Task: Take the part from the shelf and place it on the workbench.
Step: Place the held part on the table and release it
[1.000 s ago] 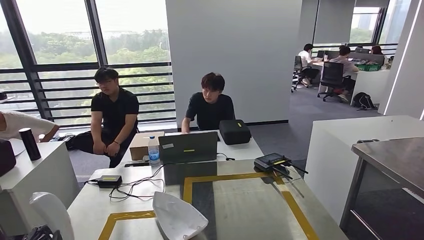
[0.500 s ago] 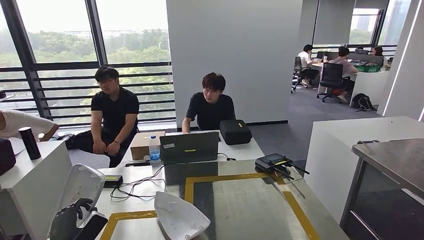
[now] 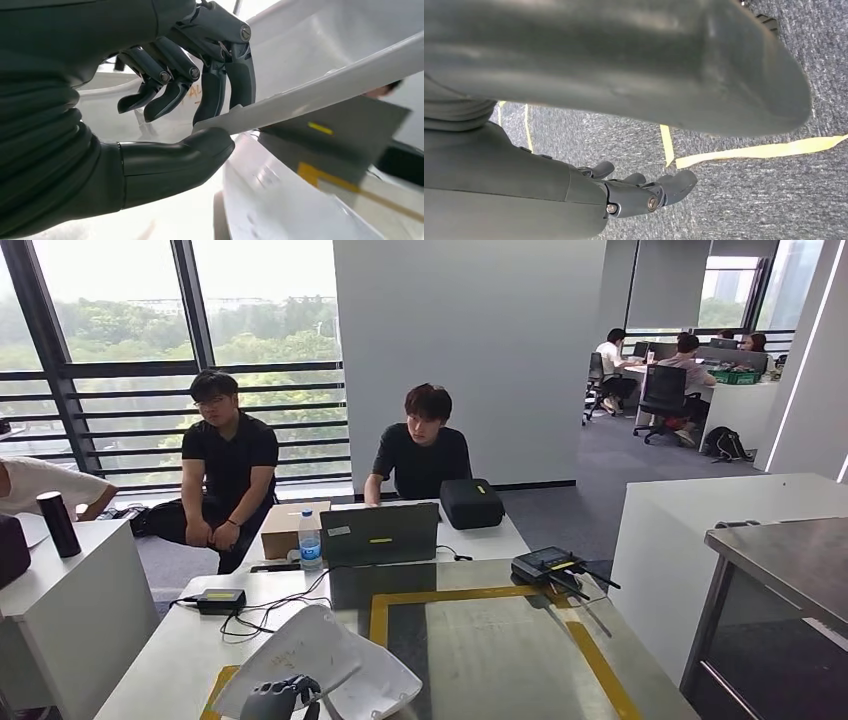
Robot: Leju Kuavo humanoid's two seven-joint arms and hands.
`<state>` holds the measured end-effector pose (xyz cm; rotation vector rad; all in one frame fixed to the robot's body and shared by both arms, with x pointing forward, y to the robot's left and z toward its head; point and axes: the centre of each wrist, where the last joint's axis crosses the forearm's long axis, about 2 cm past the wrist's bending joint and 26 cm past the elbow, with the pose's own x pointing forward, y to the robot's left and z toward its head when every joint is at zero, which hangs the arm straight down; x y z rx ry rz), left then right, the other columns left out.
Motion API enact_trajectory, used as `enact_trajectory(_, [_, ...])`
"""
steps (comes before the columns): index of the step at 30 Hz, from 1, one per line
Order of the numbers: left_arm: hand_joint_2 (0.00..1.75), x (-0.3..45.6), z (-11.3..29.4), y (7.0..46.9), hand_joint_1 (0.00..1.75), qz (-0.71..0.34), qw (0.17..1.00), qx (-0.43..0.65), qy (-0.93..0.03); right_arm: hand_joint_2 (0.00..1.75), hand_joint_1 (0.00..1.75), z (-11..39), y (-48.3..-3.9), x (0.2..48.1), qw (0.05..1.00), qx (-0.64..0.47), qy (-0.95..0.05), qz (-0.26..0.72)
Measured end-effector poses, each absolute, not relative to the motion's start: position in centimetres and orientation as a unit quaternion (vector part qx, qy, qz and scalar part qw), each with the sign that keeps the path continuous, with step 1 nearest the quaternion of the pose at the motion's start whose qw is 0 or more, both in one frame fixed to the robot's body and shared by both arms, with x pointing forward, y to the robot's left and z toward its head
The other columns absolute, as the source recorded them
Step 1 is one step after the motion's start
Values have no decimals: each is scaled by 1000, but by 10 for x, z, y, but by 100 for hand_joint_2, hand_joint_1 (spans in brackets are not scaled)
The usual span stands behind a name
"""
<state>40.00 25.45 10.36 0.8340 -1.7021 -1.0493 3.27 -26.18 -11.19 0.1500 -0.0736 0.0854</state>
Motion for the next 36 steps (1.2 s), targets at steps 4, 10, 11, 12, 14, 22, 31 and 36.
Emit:
enact_trajectory(4, [175,396,99,241,175,-450,468,327,-686,0,0,-112,-264,32,996,73,-25,41])
enact_trajectory(10, [175,394,95,236,175,-464,472,318,-679,0,0,-112,-268,31,997,69,-20,39])
enact_trajectory(11, [175,393,95,235,175,-465,473,317,-678,0,0,-112,-269,31,997,69,-20,38])
enact_trajectory(12, [175,393,94,235,175,-465,474,317,-677,0,0,-112,-269,31,997,69,-20,38])
enact_trajectory(14, [175,392,93,234,175,-466,476,317,-675,0,0,-113,-269,30,997,69,-23,38])
enact_trajectory(22, [175,397,99,233,175,-467,477,317,-673,0,0,-113,-270,30,996,69,-37,38])
enact_trajectory(31, [175,403,107,233,44,-460,466,334,-678,0,0,-113,-271,30,997,66,-30,33])
enact_trajectory(36, [175,402,108,234,0,-443,455,344,-692,0,0,-113,-271,28,997,64,-24,26])
